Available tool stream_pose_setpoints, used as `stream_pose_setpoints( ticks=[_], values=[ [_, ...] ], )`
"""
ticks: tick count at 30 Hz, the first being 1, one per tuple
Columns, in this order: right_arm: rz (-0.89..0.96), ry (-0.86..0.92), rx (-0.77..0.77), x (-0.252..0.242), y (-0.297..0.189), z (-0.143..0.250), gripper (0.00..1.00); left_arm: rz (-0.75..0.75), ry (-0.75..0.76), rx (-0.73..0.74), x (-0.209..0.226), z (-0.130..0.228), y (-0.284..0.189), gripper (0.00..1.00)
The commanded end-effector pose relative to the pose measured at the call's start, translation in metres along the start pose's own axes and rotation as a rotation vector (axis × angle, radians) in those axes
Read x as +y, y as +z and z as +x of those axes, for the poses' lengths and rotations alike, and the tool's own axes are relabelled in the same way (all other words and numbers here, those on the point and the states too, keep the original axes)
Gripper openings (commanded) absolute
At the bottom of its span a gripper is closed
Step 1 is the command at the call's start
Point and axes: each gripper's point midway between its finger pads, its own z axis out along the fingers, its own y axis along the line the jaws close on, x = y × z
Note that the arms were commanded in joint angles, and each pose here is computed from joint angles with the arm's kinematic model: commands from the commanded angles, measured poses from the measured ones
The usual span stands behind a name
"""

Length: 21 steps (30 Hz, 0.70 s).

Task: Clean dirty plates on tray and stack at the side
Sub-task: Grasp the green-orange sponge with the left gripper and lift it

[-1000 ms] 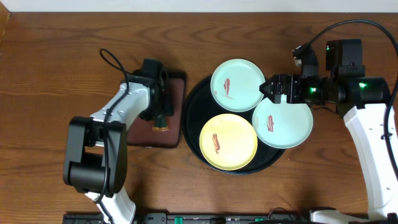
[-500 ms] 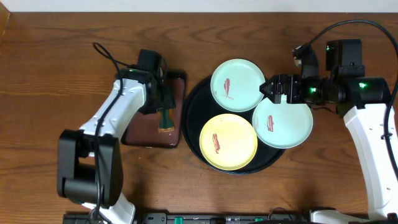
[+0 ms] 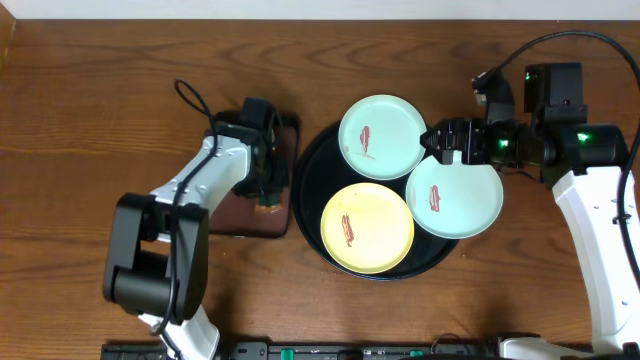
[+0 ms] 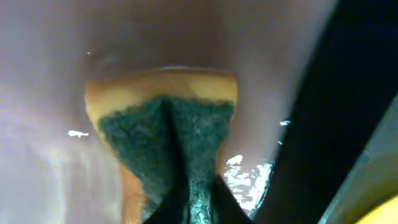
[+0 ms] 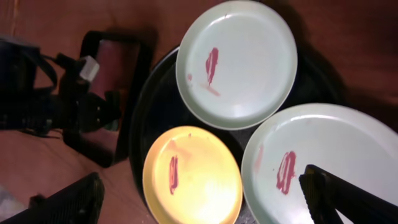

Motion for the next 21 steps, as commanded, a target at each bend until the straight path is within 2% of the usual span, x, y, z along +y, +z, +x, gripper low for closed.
stream_pose_setpoints(
  ticks=[1,3,5,6,8,11,16,18,21],
  values=[
    [0.002,-0.016,-0.036,0.004,-0.004,-0.011,0.99,-0.002,-0.003,0.012,0.001,0.002,0.007,0.11],
    [0.001,-0.015,-0.035,0.003,-0.002,-0.011,0.99,0.010,-0.009,0.023,-0.001,0.003,0.004,0.12],
    [0.003,-0.008,-0.021,0.002,0.000,-0.009,0.99,0.004,-0.022,0.035,0.000,0.004,-0.007,0.31],
    [0.004,-0.005,-0.016,0.001,0.001,-0.008,0.99,0.003,-0.035,0.033,-0.001,0.003,-0.014,0.36],
    [0.005,-0.003,-0.012,0.000,0.002,-0.008,0.99,0.013,-0.043,0.006,-0.002,-0.004,-0.031,0.41],
    [0.005,-0.002,-0.010,-0.001,0.004,-0.008,0.99,0.032,-0.046,-0.052,-0.005,-0.015,-0.052,0.52],
    [0.005,-0.002,-0.009,-0.001,0.004,-0.008,0.99,-0.003,-0.075,-0.058,0.002,-0.012,-0.054,0.53],
    [0.005,-0.001,-0.009,-0.001,0.004,-0.008,0.99,-0.087,-0.128,-0.050,0.019,-0.008,-0.042,0.53],
    [0.005,-0.001,-0.008,-0.001,0.004,-0.008,0.99,-0.120,-0.143,-0.001,0.028,0.002,-0.020,0.49]
  ],
)
